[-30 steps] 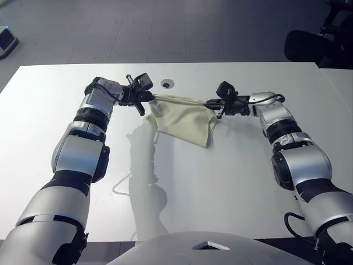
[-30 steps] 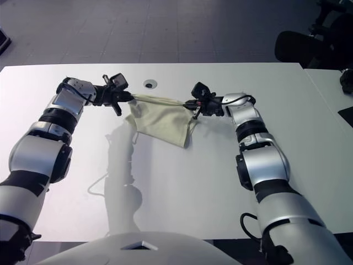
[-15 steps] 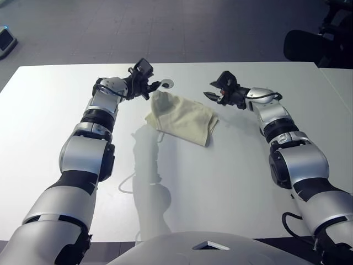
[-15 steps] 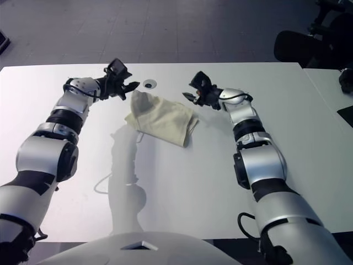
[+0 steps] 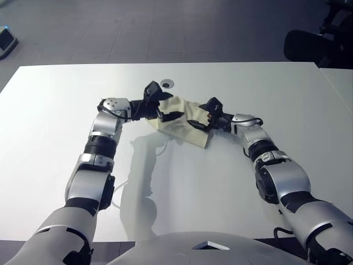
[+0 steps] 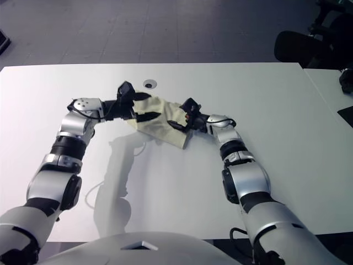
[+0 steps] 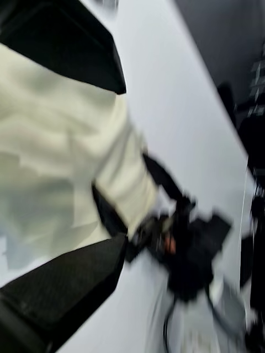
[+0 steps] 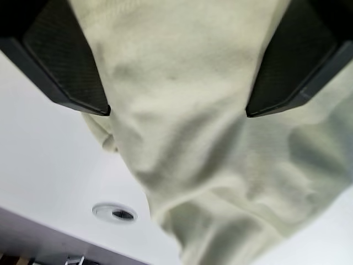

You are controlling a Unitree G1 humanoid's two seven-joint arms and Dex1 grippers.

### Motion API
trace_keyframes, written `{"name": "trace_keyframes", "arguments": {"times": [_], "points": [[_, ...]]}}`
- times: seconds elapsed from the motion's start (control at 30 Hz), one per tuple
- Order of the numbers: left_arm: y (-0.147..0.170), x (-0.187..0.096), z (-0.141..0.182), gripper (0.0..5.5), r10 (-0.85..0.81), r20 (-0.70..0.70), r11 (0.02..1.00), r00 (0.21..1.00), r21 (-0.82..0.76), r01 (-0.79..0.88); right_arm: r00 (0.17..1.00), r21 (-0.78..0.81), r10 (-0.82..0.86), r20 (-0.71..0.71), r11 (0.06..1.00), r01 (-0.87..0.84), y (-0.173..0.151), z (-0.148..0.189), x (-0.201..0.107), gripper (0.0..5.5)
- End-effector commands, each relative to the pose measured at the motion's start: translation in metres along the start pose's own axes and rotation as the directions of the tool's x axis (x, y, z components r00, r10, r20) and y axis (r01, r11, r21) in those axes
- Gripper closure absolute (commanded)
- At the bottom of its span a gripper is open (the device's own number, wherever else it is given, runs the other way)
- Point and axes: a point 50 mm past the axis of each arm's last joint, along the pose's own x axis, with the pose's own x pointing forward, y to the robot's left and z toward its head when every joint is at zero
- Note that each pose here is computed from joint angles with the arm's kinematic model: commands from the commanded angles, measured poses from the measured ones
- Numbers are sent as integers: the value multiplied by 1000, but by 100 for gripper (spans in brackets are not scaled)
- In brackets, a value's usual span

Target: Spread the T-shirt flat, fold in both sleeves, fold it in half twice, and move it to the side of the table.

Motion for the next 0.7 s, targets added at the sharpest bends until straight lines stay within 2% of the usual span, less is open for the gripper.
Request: {"name": "trace_keyframes", "arguments": {"times": [0.03,0.23,0.33,0.53,0.6,0.7], "points": [[0,11,-15,10,81,-33,995,996,-56,-83,997,37,35,-74,999,-33,8,-20,-3,21],[22,25,-26,10,316,-14,926,949,-212,-311,990,77,79,-120,995,-70,18,-43,-9,13],[29,28,-24,10,402,-31,889,915,-227,-399,984,77,113,-140,992,-103,23,-50,-12,13],[39,29,1,10,471,75,854,879,-287,-434,977,68,144,-159,989,-134,26,-56,-18,13],[42,28,9,10,480,121,850,869,-309,-427,983,51,136,-124,990,-131,23,-46,-16,13],[49,16,29,10,498,254,842,829,-370,-392,993,-30,116,24,993,-116,12,2,-9,13]]}}
